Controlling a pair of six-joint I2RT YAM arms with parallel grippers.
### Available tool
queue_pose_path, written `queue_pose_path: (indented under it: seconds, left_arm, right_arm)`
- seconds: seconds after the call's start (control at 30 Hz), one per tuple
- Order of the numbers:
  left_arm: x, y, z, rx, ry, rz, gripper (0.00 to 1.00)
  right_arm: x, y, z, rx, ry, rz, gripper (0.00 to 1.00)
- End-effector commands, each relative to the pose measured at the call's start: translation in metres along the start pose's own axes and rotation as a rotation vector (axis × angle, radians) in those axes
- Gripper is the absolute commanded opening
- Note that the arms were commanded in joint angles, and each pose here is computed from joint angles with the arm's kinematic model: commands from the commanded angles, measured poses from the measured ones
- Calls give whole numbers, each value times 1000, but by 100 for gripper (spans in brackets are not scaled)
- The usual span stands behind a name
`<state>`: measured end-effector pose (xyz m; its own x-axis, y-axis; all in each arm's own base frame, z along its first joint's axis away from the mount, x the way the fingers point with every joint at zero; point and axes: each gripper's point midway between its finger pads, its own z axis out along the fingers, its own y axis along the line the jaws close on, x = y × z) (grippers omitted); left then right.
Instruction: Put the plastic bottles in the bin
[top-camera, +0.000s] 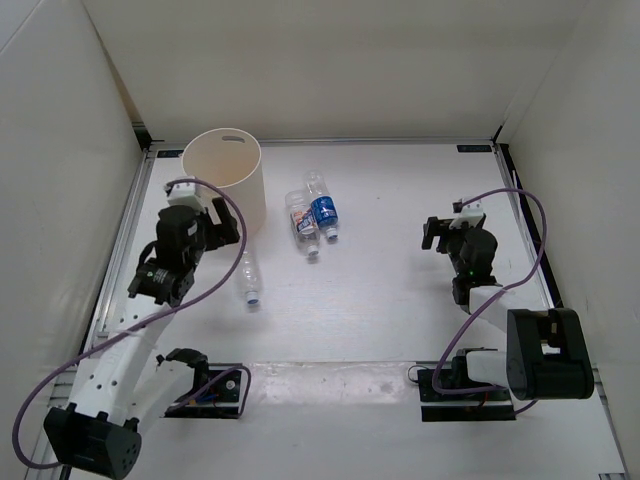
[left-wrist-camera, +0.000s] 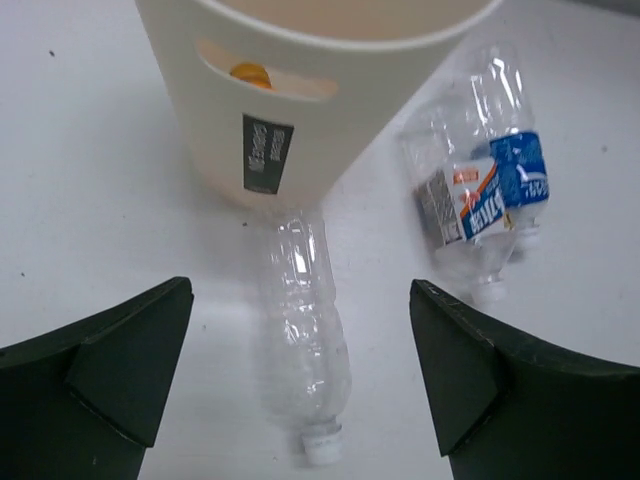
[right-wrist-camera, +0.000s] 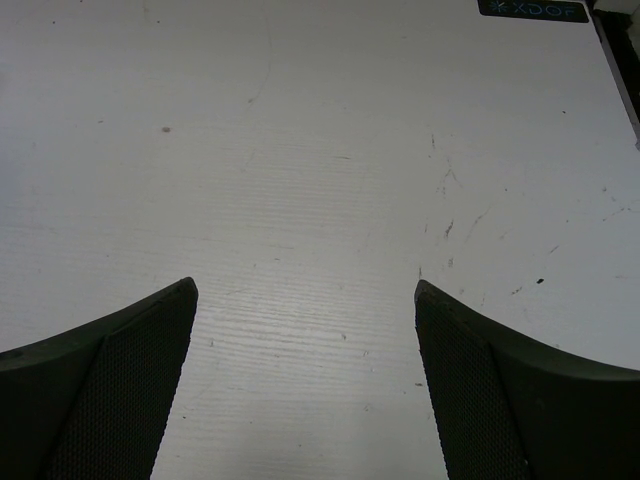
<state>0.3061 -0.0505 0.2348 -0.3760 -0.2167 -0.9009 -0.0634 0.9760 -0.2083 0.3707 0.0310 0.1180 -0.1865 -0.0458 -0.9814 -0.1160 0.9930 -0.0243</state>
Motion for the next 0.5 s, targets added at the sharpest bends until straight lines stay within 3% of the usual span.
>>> queue_pose_path:
  seconds: [0.0, 0.13, 0.27, 0.47]
  left_arm:
    - [6, -5, 1, 1, -2, 3, 100]
    - [42, -17, 17, 39, 131, 22, 100]
    - [85, -26, 36, 57, 249, -74, 100]
    - [117, -49, 57, 90, 361, -105, 100]
  right_arm:
    - [-24, -4, 3, 25, -80, -16, 90]
    - [-23, -5, 3, 24, -77, -14, 90]
    - [-23, -4, 3, 24, -78, -14, 90]
    - [-23, -5, 3, 26, -80, -16, 90]
